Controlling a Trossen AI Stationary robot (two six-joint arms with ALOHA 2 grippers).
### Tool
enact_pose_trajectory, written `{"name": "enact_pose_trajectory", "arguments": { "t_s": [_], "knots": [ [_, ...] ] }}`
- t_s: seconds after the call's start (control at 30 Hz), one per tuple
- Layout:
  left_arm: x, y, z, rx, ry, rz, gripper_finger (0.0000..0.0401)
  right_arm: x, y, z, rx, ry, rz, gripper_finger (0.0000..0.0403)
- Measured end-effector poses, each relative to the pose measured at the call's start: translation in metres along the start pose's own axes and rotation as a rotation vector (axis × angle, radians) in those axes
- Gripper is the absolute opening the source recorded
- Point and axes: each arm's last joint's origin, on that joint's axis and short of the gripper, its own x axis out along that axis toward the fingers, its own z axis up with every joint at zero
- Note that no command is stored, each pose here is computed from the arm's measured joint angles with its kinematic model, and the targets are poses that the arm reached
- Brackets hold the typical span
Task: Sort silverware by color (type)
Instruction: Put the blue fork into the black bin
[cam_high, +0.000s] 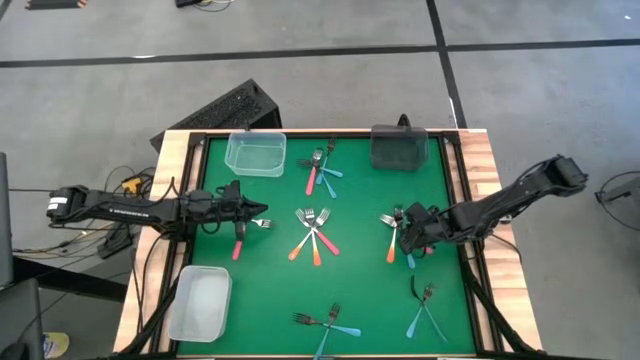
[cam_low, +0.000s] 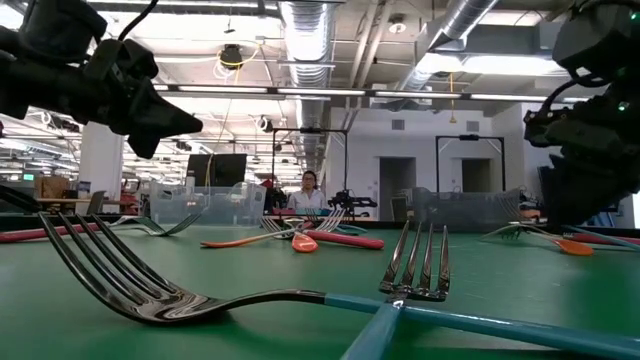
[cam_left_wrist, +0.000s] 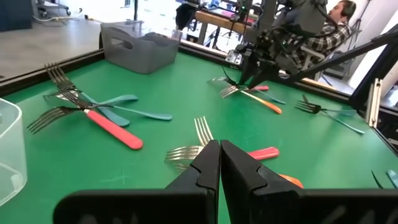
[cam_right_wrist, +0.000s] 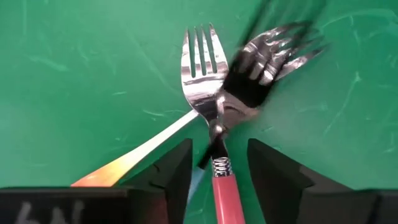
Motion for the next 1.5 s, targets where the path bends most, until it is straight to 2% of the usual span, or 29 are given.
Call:
{"name": "enact_pose_trajectory", "arguments": {
  "t_s": [0.27, 0.43, 0.8, 1.13, 1.5],
  "knots": [
    [0.000, 0.000, 0.000, 0.020, 0.001, 0.000, 0.0000, 0.004, 0.004, 0.000, -0.004, 0.005, -0.009, 0.0093],
    [0.000, 0.000, 0.000, 0.027, 0.001, 0.003, 0.0000, -0.003, 0.010, 0.007, -0.036, -0.016, 0.009, 0.0071],
    [0.000, 0.000, 0.000, 0.027, 0.002, 0.004, 0.0000, -0.006, 0.008, 0.015, -0.083, 0.000, -0.042, 0.0073],
    [0.000, 0.000, 0.000, 0.026, 0.004, 0.005, 0.0000, -0.012, 0.017, -0.002, -0.072, 0.184, 0.087, 0.0126],
    [0.000, 0.002, 0.000, 0.026, -0.008, 0.050, 0.0000, -0.022, 0.014, -0.020, -0.040, 0.241, -0.002, 0.0123]
  ]
}}
